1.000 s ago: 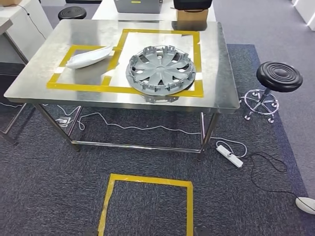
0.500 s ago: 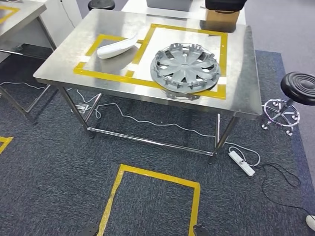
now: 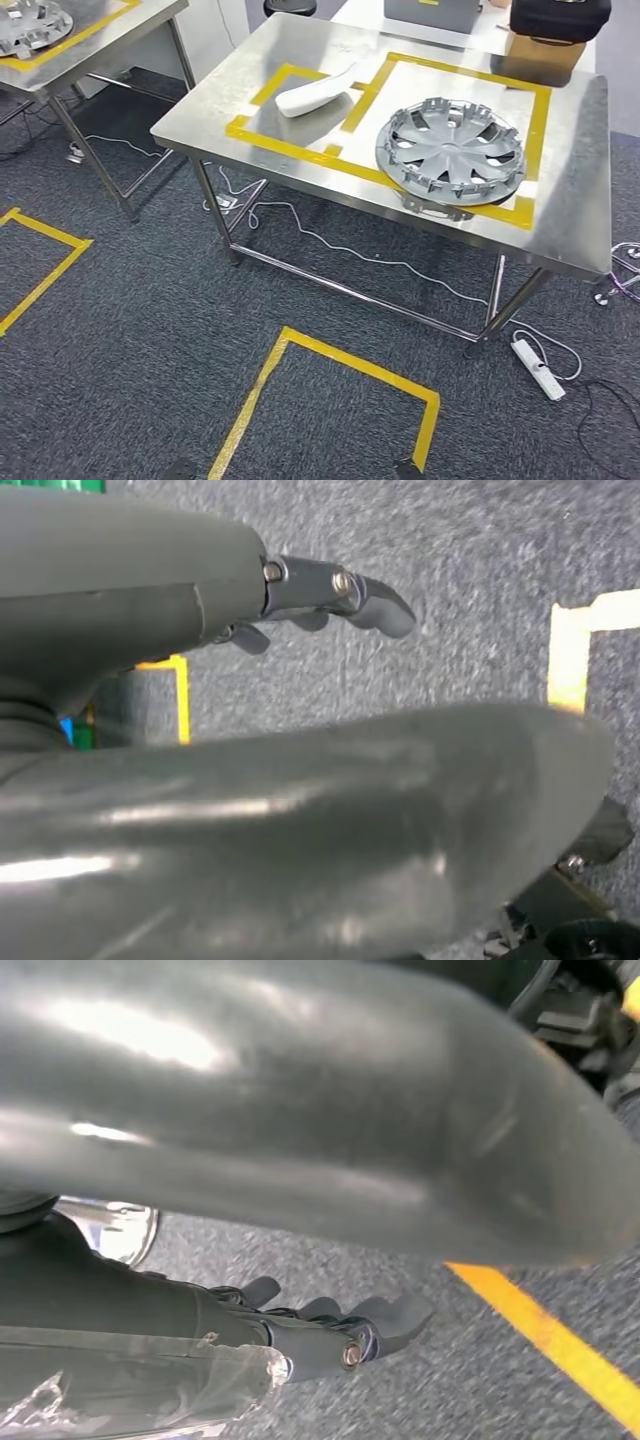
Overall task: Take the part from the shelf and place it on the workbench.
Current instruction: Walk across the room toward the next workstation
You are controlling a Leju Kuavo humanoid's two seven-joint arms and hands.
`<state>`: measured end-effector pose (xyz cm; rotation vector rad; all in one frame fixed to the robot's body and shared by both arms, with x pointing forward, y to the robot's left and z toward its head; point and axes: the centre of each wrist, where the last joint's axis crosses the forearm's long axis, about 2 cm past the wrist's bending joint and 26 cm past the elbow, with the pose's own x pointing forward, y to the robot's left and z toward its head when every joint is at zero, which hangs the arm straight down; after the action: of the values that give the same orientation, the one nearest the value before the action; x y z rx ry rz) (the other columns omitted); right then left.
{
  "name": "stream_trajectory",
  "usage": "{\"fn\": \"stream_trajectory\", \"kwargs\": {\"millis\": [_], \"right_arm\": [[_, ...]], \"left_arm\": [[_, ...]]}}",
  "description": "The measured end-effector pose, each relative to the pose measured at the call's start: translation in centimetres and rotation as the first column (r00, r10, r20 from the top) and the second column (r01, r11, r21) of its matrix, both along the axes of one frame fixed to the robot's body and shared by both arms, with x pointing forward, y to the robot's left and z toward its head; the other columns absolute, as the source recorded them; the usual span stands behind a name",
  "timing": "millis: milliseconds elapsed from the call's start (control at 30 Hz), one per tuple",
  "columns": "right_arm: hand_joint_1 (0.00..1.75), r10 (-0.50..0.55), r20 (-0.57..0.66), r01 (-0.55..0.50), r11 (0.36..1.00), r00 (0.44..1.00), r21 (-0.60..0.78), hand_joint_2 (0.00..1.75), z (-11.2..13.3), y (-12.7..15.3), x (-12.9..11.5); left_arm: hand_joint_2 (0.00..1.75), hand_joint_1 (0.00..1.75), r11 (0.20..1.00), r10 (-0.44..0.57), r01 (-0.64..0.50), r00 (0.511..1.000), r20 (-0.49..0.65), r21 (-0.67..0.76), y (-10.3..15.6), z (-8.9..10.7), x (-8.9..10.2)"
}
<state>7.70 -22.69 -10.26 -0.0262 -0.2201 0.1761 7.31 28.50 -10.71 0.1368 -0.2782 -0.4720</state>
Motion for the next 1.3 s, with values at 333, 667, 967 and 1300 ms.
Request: {"fn": "stream_trajectory", "kwargs": {"millis": [333, 667, 967, 1300], "right_arm": [[0.0, 0.003, -0.005, -0.003, 1.0, 1.0, 0.0, 0.0, -0.1, 0.0, -0.3], [0.0, 0.009, 0.002, -0.009, 1.0, 1.0, -0.003, 0.0, 0.0, -0.1, 0.0], [0.0, 0.015, -0.001, -0.015, 1.0, 1.0, -0.006, 0.0, -0.1, -0.2, -0.2], [0.0, 0.016, -0.002, -0.016, 1.0, 1.0, -0.008, 0.0, -0.1, -0.4, -0.2]], "left_arm": [[0.0, 0.0, 1.0, 0.013, -0.013, 1.0, -0.008, 0.001, -0.2, 0.0, -0.1], [0.0, 0.0, 1.0, 0.002, -0.002, 1.0, -0.008, -0.005, -0.5, 0.0, 0.2], [0.0, 0.0, 1.0, -0.006, 0.006, 1.0, -0.003, -0.009, -0.7, 0.1, 0.6], [0.0, 0.0, 1.0, -0.008, 0.008, 1.0, -0.004, -0.01, -0.8, 0.1, 0.7]]}}
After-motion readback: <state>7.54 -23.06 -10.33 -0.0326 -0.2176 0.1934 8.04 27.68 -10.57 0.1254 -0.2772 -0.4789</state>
